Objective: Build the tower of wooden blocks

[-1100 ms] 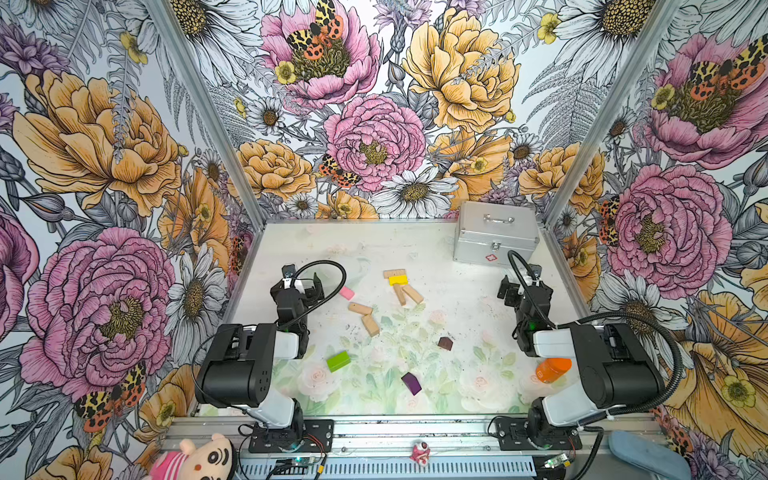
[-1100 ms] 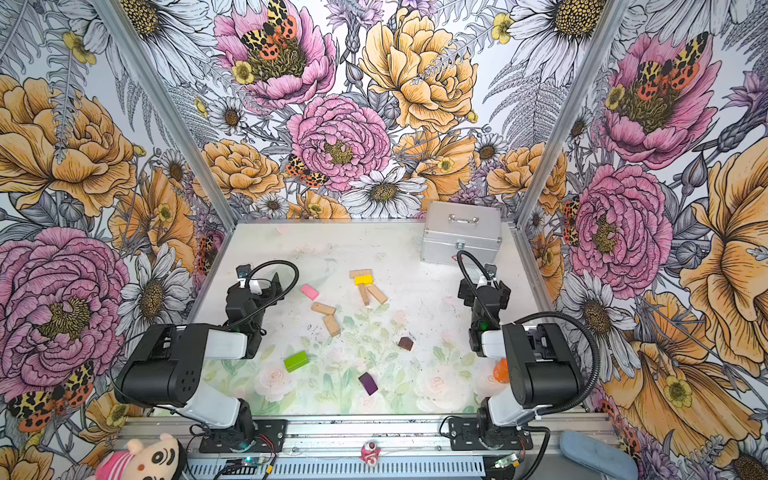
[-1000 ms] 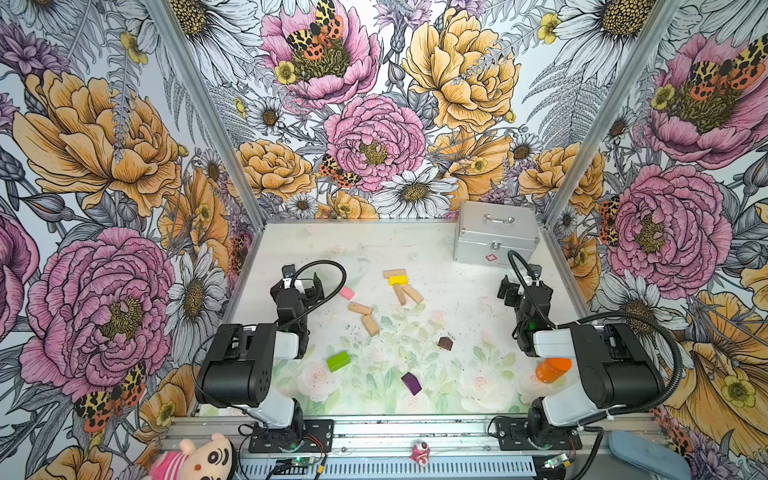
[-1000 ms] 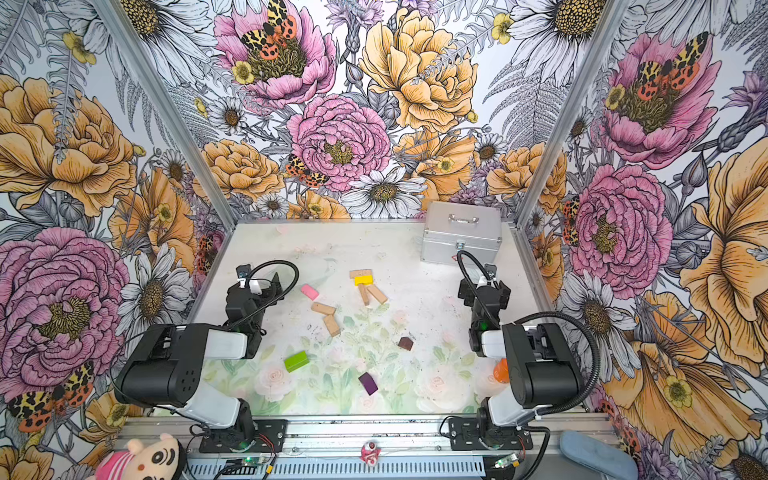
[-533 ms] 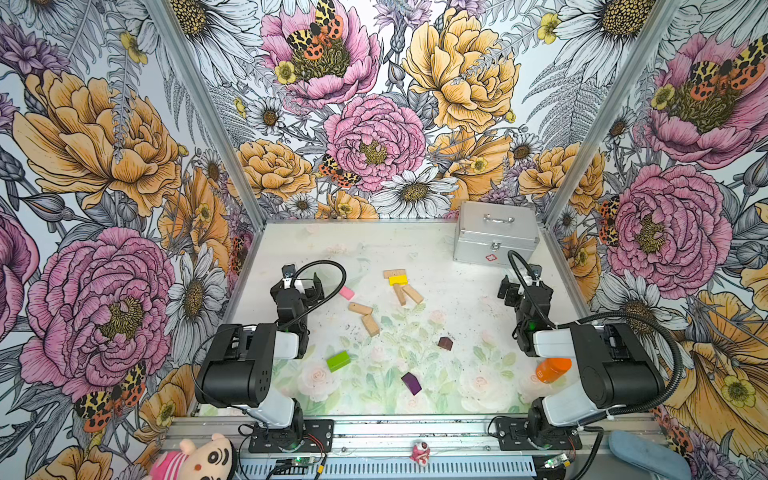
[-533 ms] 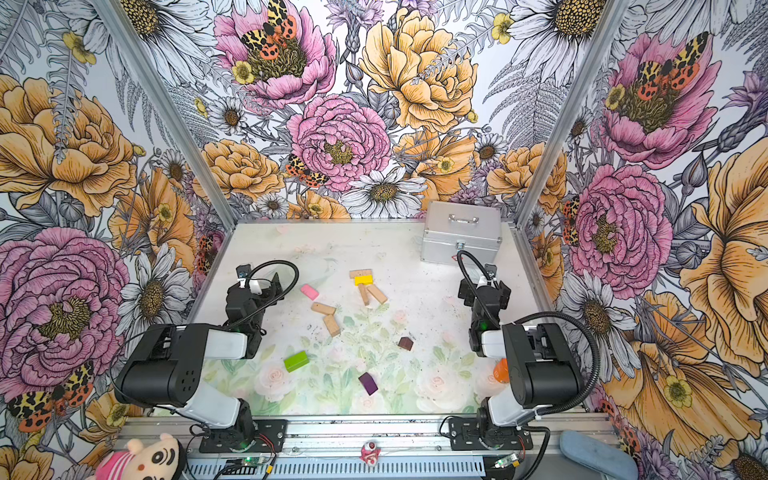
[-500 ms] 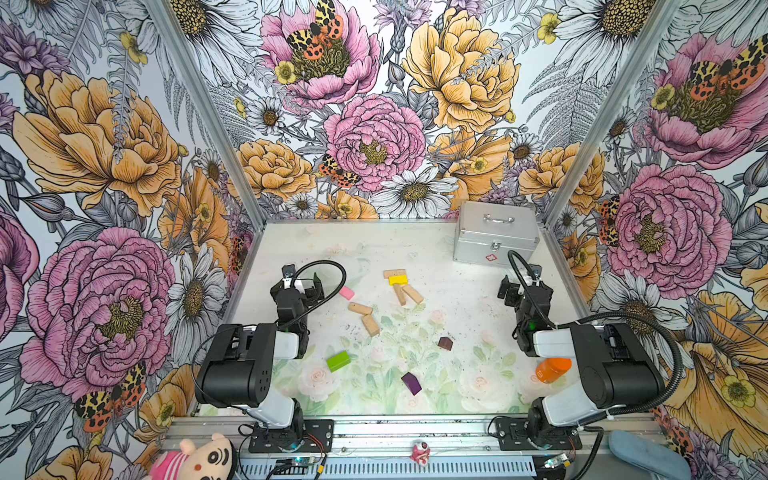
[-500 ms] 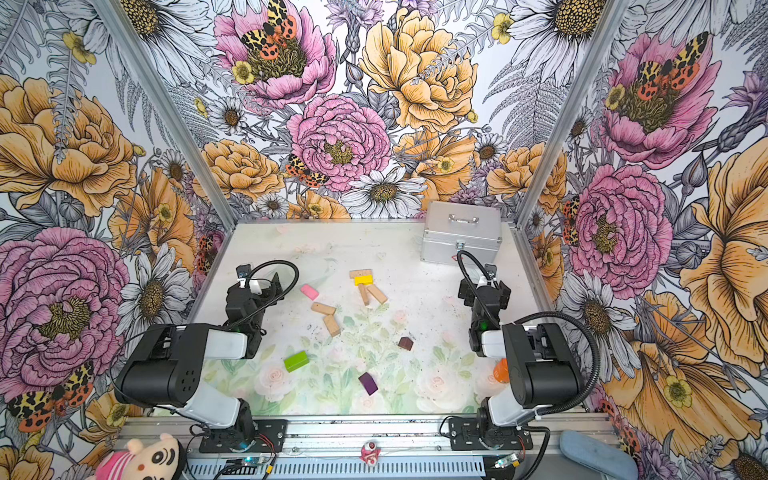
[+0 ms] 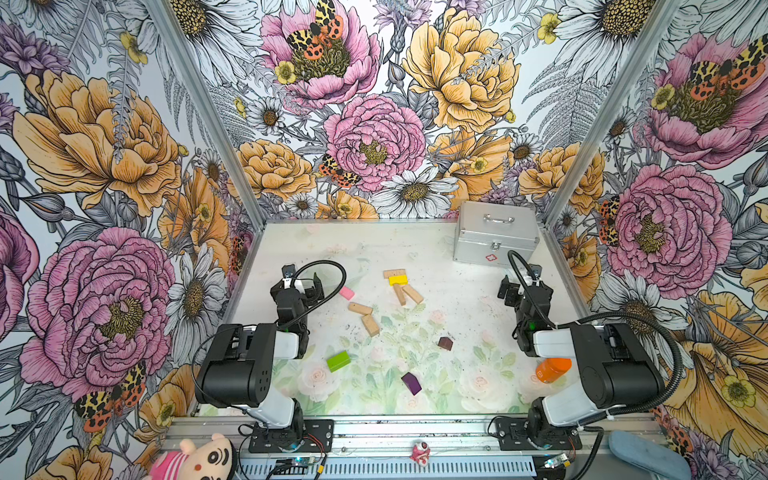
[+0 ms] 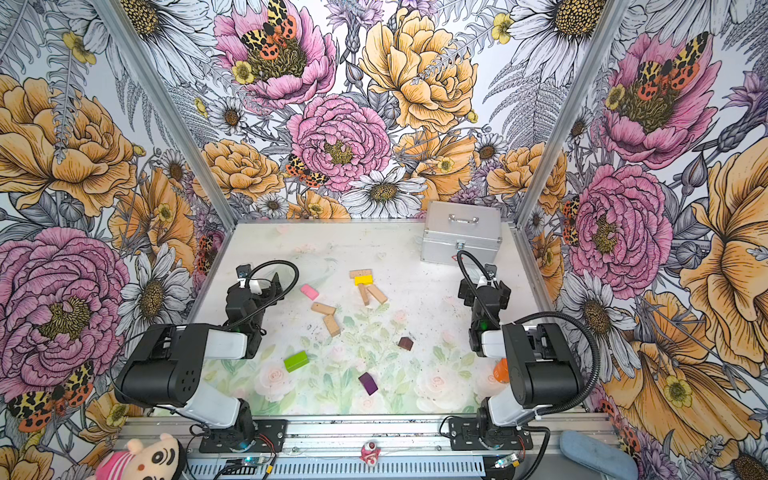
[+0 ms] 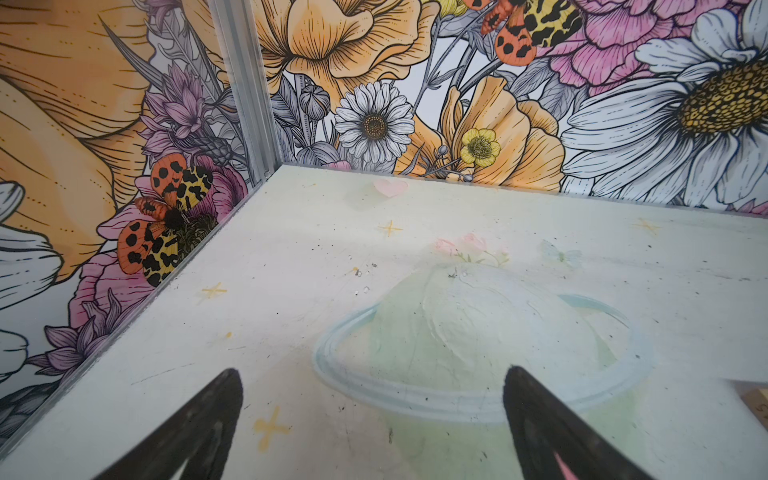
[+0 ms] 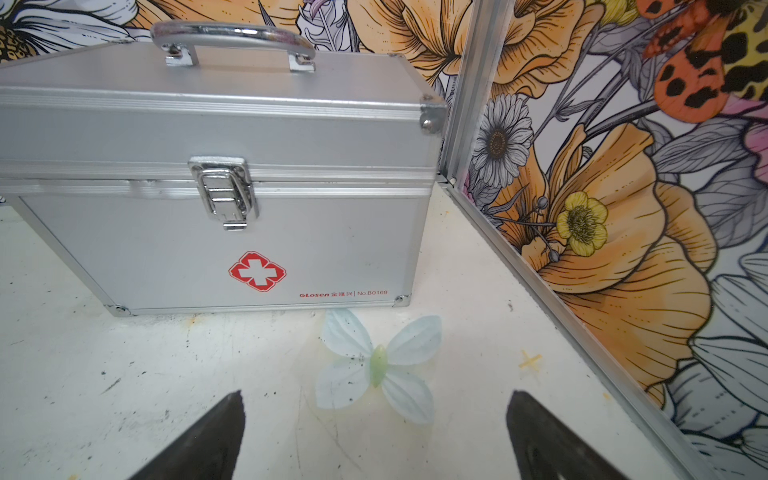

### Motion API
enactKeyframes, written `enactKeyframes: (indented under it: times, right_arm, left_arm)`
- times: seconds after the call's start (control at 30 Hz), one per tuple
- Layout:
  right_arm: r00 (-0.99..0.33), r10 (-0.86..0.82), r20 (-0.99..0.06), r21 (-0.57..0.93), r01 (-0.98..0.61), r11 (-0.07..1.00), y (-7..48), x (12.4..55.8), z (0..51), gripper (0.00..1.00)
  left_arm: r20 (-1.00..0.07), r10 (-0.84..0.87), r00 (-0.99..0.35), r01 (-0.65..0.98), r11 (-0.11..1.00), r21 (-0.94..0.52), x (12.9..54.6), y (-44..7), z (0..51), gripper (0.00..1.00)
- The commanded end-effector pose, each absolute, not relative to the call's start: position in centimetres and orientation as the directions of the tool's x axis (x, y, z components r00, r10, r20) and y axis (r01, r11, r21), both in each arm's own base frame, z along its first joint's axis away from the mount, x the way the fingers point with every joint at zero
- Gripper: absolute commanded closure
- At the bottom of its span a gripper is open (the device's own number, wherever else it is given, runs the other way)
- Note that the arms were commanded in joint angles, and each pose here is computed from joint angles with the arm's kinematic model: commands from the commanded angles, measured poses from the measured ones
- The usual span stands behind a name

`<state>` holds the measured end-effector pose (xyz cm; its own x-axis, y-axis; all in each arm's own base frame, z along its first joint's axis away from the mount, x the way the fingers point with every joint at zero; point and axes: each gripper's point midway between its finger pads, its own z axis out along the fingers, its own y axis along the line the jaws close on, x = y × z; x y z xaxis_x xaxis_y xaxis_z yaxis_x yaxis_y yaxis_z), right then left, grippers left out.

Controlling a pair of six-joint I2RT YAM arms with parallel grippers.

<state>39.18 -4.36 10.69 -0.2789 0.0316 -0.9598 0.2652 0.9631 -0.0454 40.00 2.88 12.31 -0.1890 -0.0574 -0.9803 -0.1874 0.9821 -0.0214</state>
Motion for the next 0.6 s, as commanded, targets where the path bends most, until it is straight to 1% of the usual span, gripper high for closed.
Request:
enactKeyframes:
  times: [0.0, 0.57]
  right_arm:
    - [-0.248, 0.027, -0.968, -0.042, 0.271, 0.962, -4.29, 39.45, 11.49, 0.00]
    - [-0.248, 0.028, -0.968, -0.041, 0.268, 0.962, -4.24, 39.47, 11.47, 0.00]
  left_arm:
    - [-0.984, -0.052, -0.172, -0.172, 0.985, -0.022, 40.44, 2.55, 13.03, 0.01]
    - [-0.983, -0.062, -0.171, -0.162, 0.986, -0.034, 40.42, 2.63, 12.99, 0.01]
